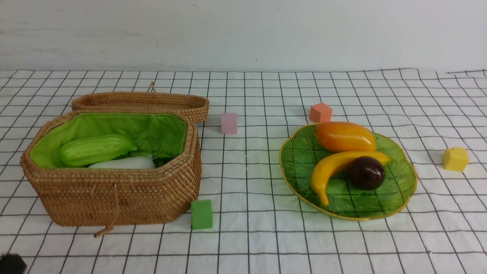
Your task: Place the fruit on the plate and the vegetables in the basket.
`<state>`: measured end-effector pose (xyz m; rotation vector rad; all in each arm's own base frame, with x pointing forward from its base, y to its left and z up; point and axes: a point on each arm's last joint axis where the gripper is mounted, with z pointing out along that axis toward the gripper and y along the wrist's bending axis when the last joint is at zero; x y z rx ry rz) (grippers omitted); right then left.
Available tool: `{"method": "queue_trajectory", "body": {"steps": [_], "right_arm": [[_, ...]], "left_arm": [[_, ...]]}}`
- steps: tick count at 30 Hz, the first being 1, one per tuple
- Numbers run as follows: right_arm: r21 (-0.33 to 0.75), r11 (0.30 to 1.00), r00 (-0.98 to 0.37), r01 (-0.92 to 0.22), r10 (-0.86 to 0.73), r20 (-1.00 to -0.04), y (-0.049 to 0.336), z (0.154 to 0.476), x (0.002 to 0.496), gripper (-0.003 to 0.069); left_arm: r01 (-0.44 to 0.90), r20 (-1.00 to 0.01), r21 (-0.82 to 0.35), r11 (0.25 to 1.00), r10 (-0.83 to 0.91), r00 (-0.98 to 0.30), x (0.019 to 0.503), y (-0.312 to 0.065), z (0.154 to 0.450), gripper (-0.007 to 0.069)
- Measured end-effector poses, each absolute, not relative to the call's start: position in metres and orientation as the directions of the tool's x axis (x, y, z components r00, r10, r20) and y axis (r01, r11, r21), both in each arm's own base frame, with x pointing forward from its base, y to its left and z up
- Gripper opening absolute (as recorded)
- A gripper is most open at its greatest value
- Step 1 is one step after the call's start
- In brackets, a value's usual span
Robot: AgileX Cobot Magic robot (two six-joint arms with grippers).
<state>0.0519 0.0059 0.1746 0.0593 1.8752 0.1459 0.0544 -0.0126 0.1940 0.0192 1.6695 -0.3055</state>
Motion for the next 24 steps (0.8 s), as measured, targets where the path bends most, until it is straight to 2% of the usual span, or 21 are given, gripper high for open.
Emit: {"method": "queue_trajectory", "body": {"steps": [1,2,5,24], "right_arm": [[0.131,0.991,-0.305,-0.033,0.115,-0.945,0.006,0.175,0.052,0.0008],[0.131,0.991,-0.304,-0.033,0.115,-0.946,0.006,0.175,0.052,0.0010],[0.131,0.991,-0.303,-0.033,0.115,-0.946,0.006,0.175,0.052,0.0015],[0.132,0.991,-0.303,-0.033,0.116,-0.946,0.006,0.175,0.052,0.0029]], "left_arm": [[0.187,-0.977,-0.189,0.964,-0.165,-0.138,0.054,-0.013,0.192,-0.0013],[0.174,-0.958,-0.189,0.966,-0.143,-0.248,0.053,-0.013,0.179,-0.0013],[0.166,-0.930,-0.196,0.966,-0.130,-0.344,0.051,-0.014,0.169,-0.0013],[0.166,-0.927,-0.205,0.965,-0.137,-0.348,0.050,-0.014,0.169,-0.0013]]}}
